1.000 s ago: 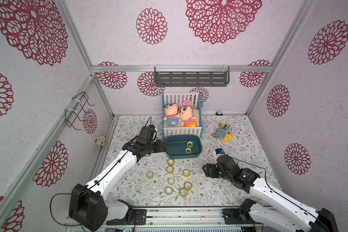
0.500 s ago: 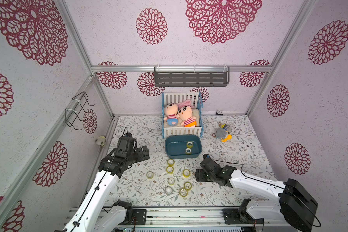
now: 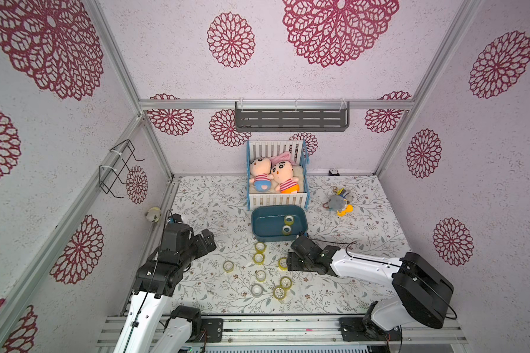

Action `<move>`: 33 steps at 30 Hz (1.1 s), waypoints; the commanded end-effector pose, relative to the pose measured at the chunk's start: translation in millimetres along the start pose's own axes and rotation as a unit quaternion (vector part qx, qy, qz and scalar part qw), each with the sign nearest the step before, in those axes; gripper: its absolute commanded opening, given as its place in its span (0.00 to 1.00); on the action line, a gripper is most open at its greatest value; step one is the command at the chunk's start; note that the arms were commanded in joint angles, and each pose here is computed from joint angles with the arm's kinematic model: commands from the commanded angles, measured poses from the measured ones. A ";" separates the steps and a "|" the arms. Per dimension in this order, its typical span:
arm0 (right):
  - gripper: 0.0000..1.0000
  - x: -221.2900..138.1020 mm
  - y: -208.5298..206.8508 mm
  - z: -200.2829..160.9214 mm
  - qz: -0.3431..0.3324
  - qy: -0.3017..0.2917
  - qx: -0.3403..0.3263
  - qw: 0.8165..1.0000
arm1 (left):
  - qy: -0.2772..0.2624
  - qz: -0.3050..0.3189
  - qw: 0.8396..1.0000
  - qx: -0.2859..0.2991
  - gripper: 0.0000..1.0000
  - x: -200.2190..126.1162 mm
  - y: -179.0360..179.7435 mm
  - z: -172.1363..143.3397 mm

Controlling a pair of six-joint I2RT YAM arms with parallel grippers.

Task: Put the transparent tape into the storage box
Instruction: Pick up the tape at the center of the board.

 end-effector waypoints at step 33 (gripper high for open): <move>0.71 10.9 -14.9 -5.4 -0.076 0.002 -0.019 0.997 | 0.039 -0.064 0.996 0.046 0.97 33.7 -29.8 0.3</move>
Point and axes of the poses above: each gripper's point midway between its finger pads, its own x axis out along the fingers, its own y axis along the line the jaws close on, z = x × y, the point moved 3 cm from there along -x, back along the fingers, and after that the axes turned 8 degrees about -x, right-handed, at the moved point
